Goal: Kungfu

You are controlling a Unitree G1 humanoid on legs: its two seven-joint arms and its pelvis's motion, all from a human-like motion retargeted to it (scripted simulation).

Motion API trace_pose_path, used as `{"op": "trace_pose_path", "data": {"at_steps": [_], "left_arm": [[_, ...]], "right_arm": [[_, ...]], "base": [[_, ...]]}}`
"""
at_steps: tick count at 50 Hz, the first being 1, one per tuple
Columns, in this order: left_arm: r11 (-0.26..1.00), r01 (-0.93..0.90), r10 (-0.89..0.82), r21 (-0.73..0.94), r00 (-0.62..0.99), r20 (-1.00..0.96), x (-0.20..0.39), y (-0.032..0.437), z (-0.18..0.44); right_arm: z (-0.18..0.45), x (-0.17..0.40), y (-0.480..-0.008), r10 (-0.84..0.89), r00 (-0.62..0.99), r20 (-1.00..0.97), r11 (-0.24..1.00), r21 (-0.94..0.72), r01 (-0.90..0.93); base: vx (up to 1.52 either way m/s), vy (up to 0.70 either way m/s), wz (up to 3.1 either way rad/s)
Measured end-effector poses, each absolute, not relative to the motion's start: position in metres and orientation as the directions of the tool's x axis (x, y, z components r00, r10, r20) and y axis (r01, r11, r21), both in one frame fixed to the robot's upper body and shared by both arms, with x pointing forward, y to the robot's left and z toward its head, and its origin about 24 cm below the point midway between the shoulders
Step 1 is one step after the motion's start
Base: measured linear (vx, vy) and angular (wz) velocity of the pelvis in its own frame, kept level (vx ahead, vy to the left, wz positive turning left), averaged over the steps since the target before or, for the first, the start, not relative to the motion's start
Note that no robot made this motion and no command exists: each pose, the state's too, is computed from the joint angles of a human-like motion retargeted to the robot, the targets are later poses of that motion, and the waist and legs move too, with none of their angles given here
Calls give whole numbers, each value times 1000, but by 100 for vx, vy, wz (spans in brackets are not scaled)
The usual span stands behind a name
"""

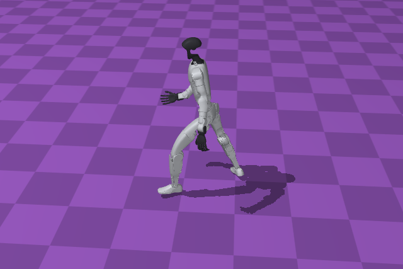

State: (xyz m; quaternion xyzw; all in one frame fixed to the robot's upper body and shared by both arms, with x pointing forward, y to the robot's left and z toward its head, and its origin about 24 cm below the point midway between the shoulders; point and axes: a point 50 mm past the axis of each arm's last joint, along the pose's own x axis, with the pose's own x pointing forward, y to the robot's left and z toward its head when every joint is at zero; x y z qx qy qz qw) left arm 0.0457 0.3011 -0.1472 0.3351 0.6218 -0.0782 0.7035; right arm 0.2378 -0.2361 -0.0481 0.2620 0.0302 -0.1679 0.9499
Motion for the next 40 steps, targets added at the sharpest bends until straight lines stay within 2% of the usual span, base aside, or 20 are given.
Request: {"op": "trace_pose_path", "data": {"at_steps": [2,3,5,8,11,12,14,15,17,18,20,22,24,26,30,35,40], "left_arm": [[753,608,301,252,22,-953,-6,301,-151],[771,612,290,176,-92,-952,-38,300,-150],[824,566,229,-9,-348,-909,-108,287,-140],[840,455,97,-295,-661,-745,-201,254,-109],[802,342,-35,-490,-791,-611,-256,216,-80],[783,309,-81,-539,-810,-581,-267,204,-74],[745,251,-168,-618,-826,-538,-275,184,-69],[726,225,-209,-650,-829,-519,-277,175,-68],[674,172,-293,-718,-830,-474,-271,161,-71],[637,142,-334,-758,-835,-437,-269,155,-71],[567,104,-394,-817,-837,-380,-254,152,-80],[564,169,-385,-808,-812,-439,-225,161,-100],[609,284,-343,-740,-748,-569,-195,178,-119],[650,394,-293,-650,-659,-693,-166,198,-134],[655,537,-177,-531,-574,-800,-130,238,-142],[586,629,-63,-510,-593,-803,-110,264,-141],[508,669,13,-542,-635,-772,-106,271,-140]], "right_arm": [[-28,279,-200,-164,984,-71,750,639,171],[-6,302,-183,-63,998,20,725,688,32],[54,340,-141,160,954,254,664,687,-294],[172,359,-79,349,706,615,493,520,-697],[286,333,-58,363,324,874,305,217,-927],[316,320,-59,364,191,912,284,87,-955],[358,299,-64,403,-3,915,346,-155,-925],[372,292,-66,434,-53,899,404,-247,-881],[386,290,-69,439,-5,898,542,-270,-796],[388,291,-71,398,29,917,580,-228,-782],[389,288,-71,256,52,965,561,-104,-821],[383,284,-81,69,42,997,454,6,-891],[372,291,-85,-33,126,992,363,129,-923],[362,297,-87,-38,180,983,350,182,-919],[345,301,-100,-1,215,977,451,193,-871],[331,305,-112,-20,274,962,492,248,-835],[322,304,-114,26,280,960,523,225,-822]], "base": [[28,-4,102],[38,22,105],[40,38,111],[48,34,73],[45,14,-30],[43,13,-106],[21,-1,-114],[25,1,-77],[39,11,19],[53,20,107],[56,14,94],[46,-15,79],[46,-34,192],[55,-10,190],[62,28,114],[57,6,131],[51,11,173]]}}
